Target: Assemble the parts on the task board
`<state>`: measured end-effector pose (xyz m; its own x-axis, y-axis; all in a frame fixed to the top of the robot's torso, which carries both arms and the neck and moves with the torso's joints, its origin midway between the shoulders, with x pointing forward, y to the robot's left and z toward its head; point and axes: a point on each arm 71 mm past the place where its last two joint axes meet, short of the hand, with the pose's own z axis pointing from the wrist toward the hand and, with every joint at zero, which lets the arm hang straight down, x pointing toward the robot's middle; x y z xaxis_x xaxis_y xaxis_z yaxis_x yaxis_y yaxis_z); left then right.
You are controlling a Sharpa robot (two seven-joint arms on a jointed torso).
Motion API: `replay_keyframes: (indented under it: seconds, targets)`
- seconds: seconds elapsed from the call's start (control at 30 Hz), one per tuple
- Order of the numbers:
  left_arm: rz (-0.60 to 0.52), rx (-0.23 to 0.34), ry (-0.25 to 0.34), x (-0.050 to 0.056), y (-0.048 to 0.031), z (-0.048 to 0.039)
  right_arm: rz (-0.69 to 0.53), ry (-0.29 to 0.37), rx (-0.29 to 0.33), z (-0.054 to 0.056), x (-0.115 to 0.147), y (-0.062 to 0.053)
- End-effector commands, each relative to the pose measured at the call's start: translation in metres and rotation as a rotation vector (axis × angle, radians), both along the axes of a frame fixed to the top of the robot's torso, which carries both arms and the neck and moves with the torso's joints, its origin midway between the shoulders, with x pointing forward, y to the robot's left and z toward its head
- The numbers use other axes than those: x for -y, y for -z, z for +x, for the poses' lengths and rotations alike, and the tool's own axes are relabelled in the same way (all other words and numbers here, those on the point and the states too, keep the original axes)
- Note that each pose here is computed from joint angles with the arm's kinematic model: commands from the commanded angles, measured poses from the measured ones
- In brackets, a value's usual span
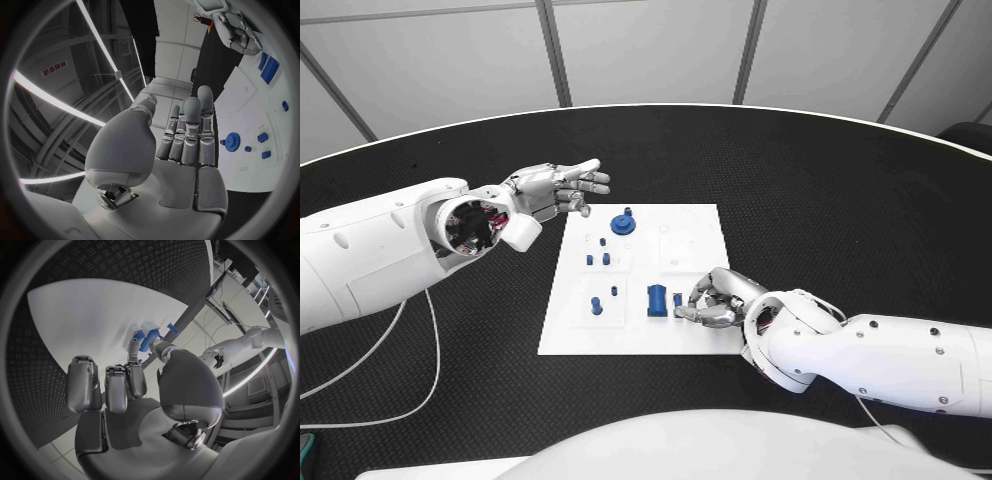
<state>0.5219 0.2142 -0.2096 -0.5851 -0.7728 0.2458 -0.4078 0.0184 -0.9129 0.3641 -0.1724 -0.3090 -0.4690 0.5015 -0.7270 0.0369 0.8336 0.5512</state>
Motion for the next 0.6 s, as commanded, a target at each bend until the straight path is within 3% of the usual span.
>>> replay_keyframes:
  seconds: [0.03, 0.6]
  targets:
    - [0.000, 0.000, 0.001, 0.0002, 0.0000, 0.0001, -0.004, 0.003, -0.001, 0.0008, 0.0012, 0.0008]
    - [0.001, 0.000, -0.002, -0.0006, 0.0000, 0.0000, -0.020, -0.001, -0.012, 0.0044, 0.0010, 0.0051]
